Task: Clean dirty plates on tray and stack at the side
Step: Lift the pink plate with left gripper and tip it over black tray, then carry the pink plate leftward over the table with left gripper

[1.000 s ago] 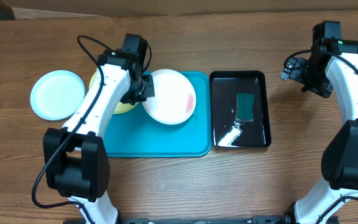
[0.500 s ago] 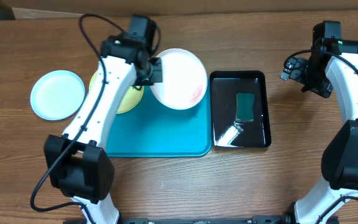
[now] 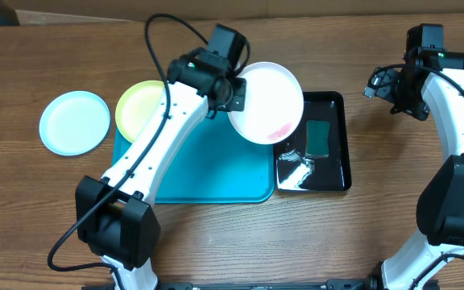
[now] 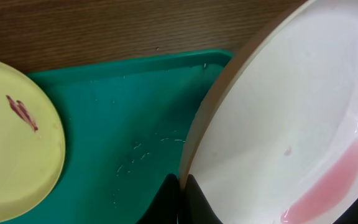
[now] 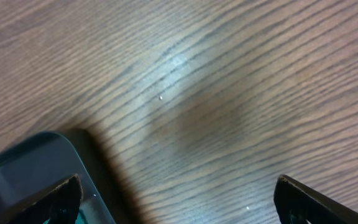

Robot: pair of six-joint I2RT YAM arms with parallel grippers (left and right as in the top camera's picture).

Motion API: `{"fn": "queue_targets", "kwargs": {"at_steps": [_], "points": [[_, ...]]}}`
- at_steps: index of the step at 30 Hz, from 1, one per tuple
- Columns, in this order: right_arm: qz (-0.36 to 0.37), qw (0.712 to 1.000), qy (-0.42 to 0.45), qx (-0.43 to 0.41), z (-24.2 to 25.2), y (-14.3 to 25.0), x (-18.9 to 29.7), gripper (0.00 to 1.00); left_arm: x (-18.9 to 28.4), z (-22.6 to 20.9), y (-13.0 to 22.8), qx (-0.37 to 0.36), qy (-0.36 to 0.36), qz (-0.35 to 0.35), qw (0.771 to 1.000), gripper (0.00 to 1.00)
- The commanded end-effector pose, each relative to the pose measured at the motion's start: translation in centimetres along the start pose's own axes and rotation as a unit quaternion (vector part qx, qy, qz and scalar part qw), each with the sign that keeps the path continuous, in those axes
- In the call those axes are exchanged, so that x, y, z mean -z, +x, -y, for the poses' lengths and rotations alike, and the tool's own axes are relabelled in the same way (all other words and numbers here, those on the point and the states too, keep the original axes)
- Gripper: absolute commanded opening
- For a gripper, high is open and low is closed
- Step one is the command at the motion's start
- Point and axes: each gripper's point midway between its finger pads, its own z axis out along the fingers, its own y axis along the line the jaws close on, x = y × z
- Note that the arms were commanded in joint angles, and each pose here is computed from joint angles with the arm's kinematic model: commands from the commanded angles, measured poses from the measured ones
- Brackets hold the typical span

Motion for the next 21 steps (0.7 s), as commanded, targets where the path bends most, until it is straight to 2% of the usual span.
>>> {"fn": "queue_targets", "kwargs": {"at_steps": [1,7,13,21], "points": [[0.018,1.0,-0.006,-0.008,0.3,-1.1,0.7,1.0,0.8,1.3,-1.1,-0.028,-0.017,0.029,0.999,0.04],[0.056,0.997,-0.008,-0.043,2.6,-3.7,0.8,1.0,1.7,3.2,-0.9,-0.077,-0.068,0.057,0.993,0.04],[0.064,0.995,-0.013,-0.082,5.8,-4.9,0.8,1.0,4.1,5.8,-1.0,-0.124,-0.12,0.101,0.98,0.04],[0.068,0.993,-0.009,-0.096,7.1,-5.3,0.8,1.0,8.3,8.7,-0.8,-0.192,-0.22,0.179,0.939,0.04]]}}
